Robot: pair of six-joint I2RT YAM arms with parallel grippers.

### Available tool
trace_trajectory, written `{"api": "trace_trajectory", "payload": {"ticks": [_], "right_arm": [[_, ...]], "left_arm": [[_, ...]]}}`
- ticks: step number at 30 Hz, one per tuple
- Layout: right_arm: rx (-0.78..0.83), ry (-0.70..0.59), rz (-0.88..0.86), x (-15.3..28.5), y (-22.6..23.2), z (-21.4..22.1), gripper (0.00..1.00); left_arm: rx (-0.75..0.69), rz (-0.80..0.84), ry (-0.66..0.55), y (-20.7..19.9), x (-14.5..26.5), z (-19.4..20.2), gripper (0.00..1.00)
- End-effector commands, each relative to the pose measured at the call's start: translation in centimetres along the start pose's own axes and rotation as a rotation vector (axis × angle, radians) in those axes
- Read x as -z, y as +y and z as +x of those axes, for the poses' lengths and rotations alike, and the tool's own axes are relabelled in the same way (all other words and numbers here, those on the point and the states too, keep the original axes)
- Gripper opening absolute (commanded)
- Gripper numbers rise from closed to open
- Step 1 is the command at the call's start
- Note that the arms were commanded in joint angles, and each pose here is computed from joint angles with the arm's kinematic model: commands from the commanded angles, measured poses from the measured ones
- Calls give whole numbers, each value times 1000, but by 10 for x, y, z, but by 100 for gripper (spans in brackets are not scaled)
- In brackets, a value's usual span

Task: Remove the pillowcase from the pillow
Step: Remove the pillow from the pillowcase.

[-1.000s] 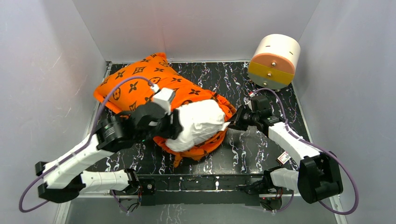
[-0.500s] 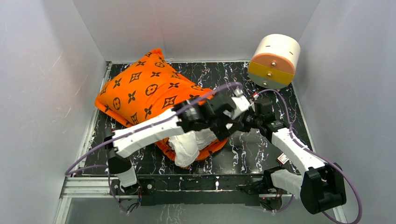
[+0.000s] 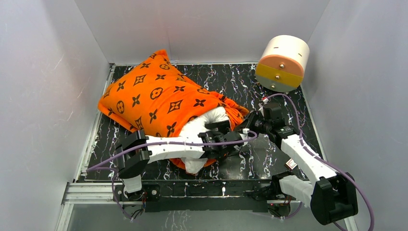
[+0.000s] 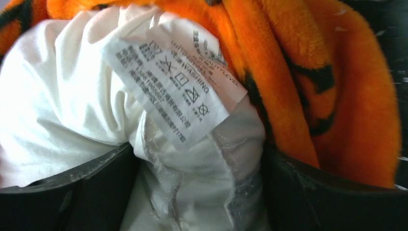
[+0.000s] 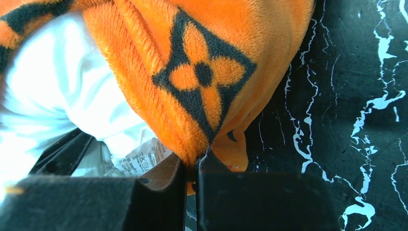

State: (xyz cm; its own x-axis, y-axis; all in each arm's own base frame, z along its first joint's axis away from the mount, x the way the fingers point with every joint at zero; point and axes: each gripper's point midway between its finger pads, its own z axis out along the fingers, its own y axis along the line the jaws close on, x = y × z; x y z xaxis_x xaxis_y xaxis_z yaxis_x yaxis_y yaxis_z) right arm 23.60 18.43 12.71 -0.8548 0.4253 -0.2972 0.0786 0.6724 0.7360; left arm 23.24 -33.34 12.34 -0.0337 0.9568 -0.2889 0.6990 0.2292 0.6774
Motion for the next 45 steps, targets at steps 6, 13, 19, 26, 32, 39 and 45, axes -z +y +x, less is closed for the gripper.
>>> {"api": "trace_trajectory", "payload": {"ticks": [6, 13, 19, 26, 32, 39, 45], "right_arm": [[-13, -77, 18, 14, -5, -10, 0], [-28, -105, 127, 13, -28, -13, 0], [-37, -202, 320, 21, -64, -33, 0], [-69, -229, 463, 17, -102, -55, 0], [-24, -187, 387, 12, -85, -58, 0], [4, -224, 522, 20, -108, -71, 0], [-58, -187, 503, -4, -113, -84, 0]], "left_arm": [[123, -318, 56, 65, 5, 36, 0], [264, -305, -52, 91, 40, 27, 0], [414, -253, -116, 107, 77, 30, 0], [587, -262, -85, 114, 112, 72, 0], [707, -224, -97, 110, 128, 90, 0], [811, -109, -216, 111, 152, 78, 0], [901, -74, -282, 124, 182, 87, 0]]}}
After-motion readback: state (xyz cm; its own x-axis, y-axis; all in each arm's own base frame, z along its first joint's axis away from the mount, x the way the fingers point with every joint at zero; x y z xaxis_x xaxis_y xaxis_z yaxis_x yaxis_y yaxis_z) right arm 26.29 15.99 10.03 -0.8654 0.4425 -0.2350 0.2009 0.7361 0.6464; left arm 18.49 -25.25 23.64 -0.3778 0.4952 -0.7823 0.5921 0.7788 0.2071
